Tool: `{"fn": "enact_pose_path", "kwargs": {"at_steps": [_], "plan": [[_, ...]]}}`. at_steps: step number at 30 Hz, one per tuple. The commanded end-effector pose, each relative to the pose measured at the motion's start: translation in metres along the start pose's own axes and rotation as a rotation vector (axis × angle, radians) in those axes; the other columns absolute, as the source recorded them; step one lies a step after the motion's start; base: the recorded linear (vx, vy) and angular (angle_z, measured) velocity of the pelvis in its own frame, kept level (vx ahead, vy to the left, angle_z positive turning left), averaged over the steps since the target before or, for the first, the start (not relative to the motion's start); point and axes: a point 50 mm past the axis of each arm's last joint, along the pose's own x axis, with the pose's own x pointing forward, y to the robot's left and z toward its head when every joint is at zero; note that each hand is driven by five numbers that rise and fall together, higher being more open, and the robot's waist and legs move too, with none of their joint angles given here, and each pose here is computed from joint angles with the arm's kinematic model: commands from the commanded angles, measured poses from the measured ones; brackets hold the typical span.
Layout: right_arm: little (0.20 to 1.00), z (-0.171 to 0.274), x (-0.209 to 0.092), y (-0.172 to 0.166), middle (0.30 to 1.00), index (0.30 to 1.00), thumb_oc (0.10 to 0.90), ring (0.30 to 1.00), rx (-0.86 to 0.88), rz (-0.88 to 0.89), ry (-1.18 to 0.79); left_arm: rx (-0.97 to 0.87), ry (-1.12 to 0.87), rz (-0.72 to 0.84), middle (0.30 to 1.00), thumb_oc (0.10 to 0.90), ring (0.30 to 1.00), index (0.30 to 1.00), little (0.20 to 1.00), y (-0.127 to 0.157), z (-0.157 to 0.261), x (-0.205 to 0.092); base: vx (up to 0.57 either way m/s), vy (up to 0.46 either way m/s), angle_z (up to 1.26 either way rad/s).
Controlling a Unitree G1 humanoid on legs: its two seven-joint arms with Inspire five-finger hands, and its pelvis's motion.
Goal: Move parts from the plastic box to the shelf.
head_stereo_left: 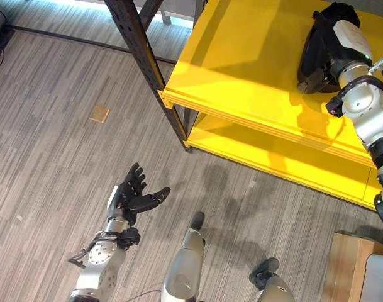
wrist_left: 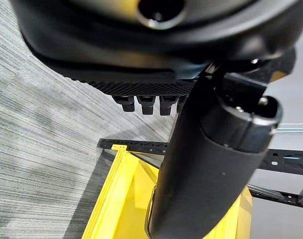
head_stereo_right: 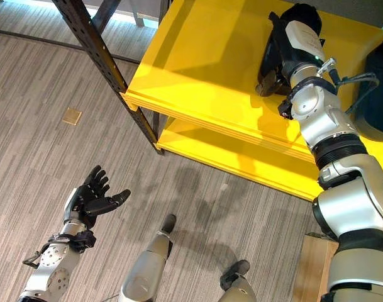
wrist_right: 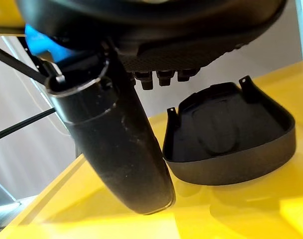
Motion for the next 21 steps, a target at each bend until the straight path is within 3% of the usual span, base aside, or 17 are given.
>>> {"fn": "enact_pose_path", "kwargs": {"at_steps": [1,21], "plan": [[1.000,0.040,0.005,-0.029,1.000,1.000,0.900,1.000,0.099,-0.155,-0.167,0.055,-0.169,-0.067,1.000,0.900,1.000,1.000,1.000,-0.003,0.035,0.004,-0.02,-0.003,-0.08],[1.000,0.036,0.002,-0.013,1.000,1.000,0.900,1.000,0.184,-0.127,-0.154,0.093,-0.155,-0.122,1.000,0.900,1.000,1.000,1.000,-0.009,0.035,0.007,-0.01,-0.002,-0.04]]}}
